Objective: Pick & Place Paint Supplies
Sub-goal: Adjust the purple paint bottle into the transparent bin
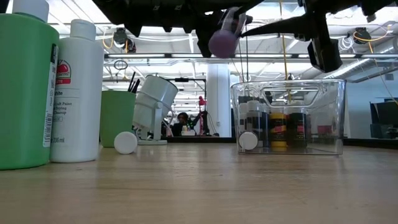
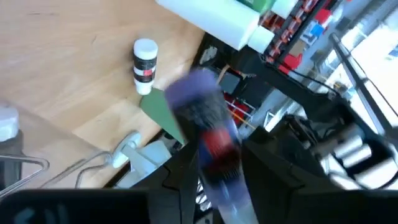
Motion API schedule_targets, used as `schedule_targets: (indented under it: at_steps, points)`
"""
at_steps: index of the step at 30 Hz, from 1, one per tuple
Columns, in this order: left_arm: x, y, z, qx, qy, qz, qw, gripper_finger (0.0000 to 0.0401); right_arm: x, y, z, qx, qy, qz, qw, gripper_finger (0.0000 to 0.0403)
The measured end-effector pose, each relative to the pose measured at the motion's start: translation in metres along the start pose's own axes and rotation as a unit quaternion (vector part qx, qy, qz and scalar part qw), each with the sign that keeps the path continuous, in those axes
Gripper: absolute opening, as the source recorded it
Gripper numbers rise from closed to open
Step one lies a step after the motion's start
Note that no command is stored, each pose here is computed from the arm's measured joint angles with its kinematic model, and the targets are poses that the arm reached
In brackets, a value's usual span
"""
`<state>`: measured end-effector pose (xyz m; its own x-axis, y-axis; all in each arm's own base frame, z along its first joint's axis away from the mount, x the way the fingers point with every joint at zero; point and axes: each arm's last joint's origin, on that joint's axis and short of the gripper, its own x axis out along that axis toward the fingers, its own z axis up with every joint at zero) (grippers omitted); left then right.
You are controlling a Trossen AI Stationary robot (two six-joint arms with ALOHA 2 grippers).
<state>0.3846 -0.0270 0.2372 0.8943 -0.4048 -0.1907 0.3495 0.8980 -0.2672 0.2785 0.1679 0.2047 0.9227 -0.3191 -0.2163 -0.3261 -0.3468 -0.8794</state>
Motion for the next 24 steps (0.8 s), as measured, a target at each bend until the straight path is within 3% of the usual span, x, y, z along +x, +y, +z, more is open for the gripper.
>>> schedule_targets:
  at_steps: [2, 5, 8, 11, 16, 21, 24]
  points:
    - [0.0, 0.0, -0.002, 0.009, 0.007, 0.001, 1.0, 0.0112, -0.004, -0.001, 0.002, 0.016, 0.005, -0.003, 1.0, 0.0121]
    - [0.0, 0.002, -0.004, 0.023, 0.015, 0.008, 1.0, 0.0109, -0.011, -0.007, 0.004, 0.099, 0.03, -0.022, 0.994, 0.014]
    - [-0.001, 0.003, -0.002, 0.044, 0.007, 0.009, 0.999, 0.0109, -0.023, -0.014, 0.006, 0.183, 0.067, -0.043, 0.98, 0.0152]
    - [-0.003, 0.004, -0.001, 0.046, 0.008, 0.011, 0.999, 0.0109, -0.04, -0.025, 0.004, 0.283, 0.051, -0.064, 0.956, 0.0153]
    - [-0.007, 0.002, 0.008, 0.088, -0.016, 0.01, 0.996, 0.0109, -0.066, -0.033, -0.01, 0.487, 0.017, -0.072, 0.87, 0.0142]
    - [-0.007, -0.001, 0.019, 0.16, -0.075, 0.043, 0.983, 0.0109, -0.087, -0.009, -0.035, 0.665, -0.035, -0.026, 0.745, 0.0128]
    - [-0.008, 0.0, 0.026, 0.195, -0.103, 0.087, 0.971, 0.0109, -0.093, 0.021, -0.052, 0.736, -0.056, 0.005, 0.675, 0.0115]
